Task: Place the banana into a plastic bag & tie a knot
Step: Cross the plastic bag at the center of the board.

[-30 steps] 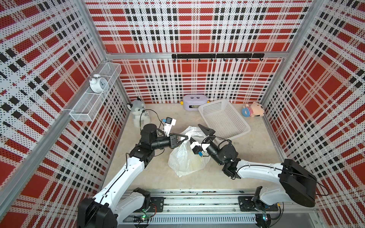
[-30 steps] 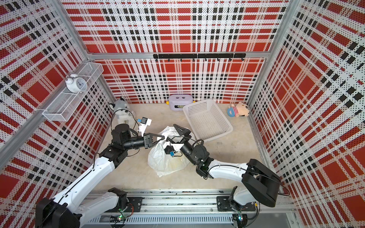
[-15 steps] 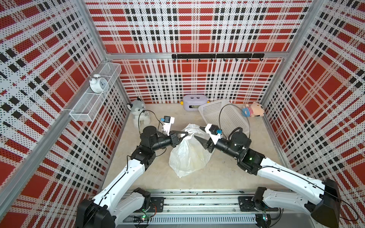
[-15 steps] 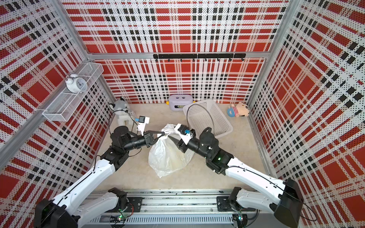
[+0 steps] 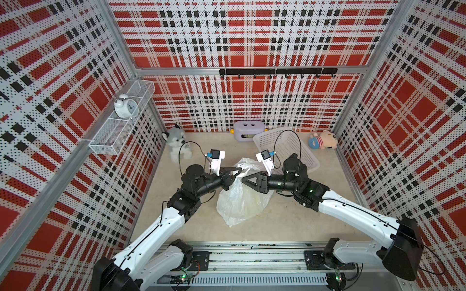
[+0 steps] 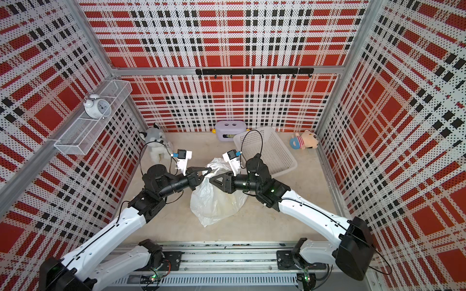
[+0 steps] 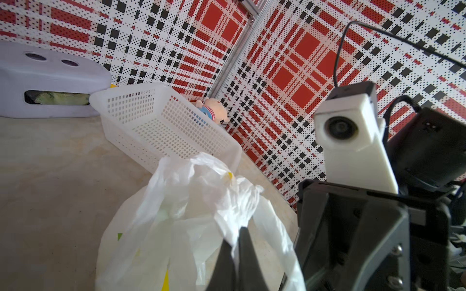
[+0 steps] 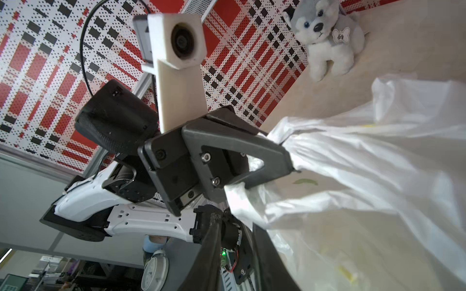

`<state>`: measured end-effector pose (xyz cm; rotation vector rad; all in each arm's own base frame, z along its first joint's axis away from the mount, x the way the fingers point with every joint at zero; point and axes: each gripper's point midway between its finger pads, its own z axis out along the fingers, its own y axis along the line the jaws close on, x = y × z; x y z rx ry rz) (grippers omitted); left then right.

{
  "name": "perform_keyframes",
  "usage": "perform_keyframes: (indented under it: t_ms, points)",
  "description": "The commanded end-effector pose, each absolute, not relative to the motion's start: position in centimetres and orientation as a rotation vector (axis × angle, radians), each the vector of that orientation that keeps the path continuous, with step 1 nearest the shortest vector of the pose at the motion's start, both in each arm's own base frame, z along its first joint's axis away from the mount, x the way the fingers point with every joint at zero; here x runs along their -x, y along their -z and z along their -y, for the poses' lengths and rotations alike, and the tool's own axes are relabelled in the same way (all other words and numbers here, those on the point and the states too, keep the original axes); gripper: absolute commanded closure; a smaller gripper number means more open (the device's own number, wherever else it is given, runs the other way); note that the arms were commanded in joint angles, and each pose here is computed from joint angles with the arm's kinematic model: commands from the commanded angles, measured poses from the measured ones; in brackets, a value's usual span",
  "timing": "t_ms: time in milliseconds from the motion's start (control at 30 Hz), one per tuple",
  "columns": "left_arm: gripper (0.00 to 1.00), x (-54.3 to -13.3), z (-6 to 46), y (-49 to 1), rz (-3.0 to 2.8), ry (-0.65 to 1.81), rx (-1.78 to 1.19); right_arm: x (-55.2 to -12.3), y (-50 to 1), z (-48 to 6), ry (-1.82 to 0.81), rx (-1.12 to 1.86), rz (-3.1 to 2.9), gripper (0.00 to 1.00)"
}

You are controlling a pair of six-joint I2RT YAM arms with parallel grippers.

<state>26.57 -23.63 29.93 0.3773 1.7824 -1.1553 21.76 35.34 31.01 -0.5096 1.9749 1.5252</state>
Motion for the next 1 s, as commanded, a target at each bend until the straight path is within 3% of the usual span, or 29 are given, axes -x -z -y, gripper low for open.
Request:
perform_keyframes:
  t_ms: [0,267,567,967]
  points:
    - [1.0,-26.9,23.8,-29.9,-1.799,1.046,-0.406,-22.7,-33.1,-35.0,-1.626,0.305,-1.995,0.7]
    - [1.0,-26.8,24.0,-29.4,-1.829,0.995,-0.42,-24.0,-34.0,-32.5,-1.676,0.062,-2.058,0.35]
    - [1.0,-26.7,24.0,-29.9,-1.812,0.969,-0.47,-25.5,-34.9,-31.1,-1.78,-0.128,-2.023,0.42]
    - [1.0,-26.7,24.2,-30.0,-1.813,0.976,-0.486,-26.2,-33.3,-32.9,-1.84,-0.188,-2.088,0.38]
